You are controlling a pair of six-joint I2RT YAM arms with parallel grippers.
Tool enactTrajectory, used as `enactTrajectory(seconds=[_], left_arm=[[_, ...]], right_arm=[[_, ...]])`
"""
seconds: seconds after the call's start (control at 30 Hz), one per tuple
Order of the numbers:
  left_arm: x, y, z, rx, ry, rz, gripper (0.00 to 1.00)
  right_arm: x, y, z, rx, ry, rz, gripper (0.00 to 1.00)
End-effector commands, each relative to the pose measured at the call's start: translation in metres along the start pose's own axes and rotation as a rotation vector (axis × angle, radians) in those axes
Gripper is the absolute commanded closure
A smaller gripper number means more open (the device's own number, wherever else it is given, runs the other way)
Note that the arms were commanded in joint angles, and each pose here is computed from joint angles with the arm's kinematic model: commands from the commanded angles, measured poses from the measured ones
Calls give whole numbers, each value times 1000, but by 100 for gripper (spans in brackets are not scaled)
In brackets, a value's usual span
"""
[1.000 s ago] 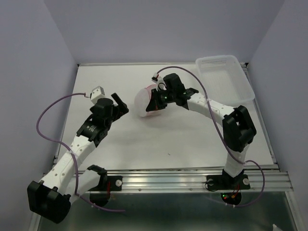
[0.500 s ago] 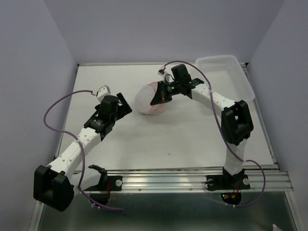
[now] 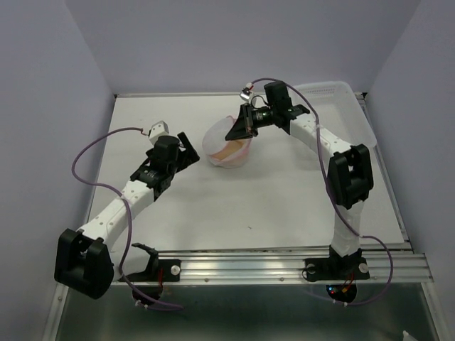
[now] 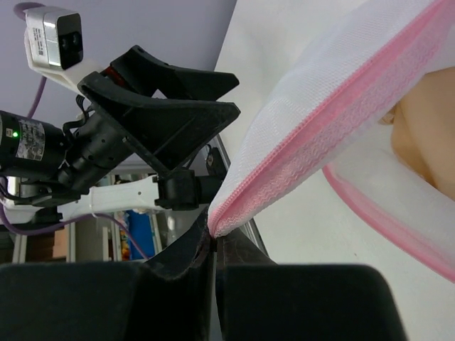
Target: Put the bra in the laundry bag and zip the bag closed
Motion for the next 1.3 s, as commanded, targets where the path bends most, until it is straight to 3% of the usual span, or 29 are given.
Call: enactTrajectory(seconds=[0.0,0.5,0.77,0.87,0.9,0.93,1.03,1.13,1.27], left_arm=[[-28,-3,-14,44,4,-75,1],[-43,-32,-30,51,-54,-58,1],[-48,-40,-35,57,-63,-57,1],[-51,-42,-39,72,-66,-59,1],[-51,-43,-40,73,-70,-56,1],[-51,-44,-40,71,-72,-55,1],[-54,-46,-43,84,-71,-54,1],[-54,-50,-47,97,-69,-46,1],[-54,-56,-54,126,-67,-31,1]], right_arm=[[-14,13,10,-73,8,8,99],[-39,46,-53,-89,-75,4,96],[-61,67,-93,-2,-127,-117,90],[-72,73,-104,100,-130,-198,79],[-72,76,-104,141,-103,-192,66],[-72,78,-104,174,-126,-204,60],[-71,89,-106,310,-61,-257,49],[-63,97,-99,348,-21,-276,40],[-55,108,-91,414,32,-321,38]])
Point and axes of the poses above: each gripper's point midway between its finger pads, its own y axis back along the fingers, its own z axis along the line the jaws close on, x = y × z, the point moved 6 cm from there along y, back along the fingers, and after that the axes turned 15 degrees about -y, right-handed, at the moved point
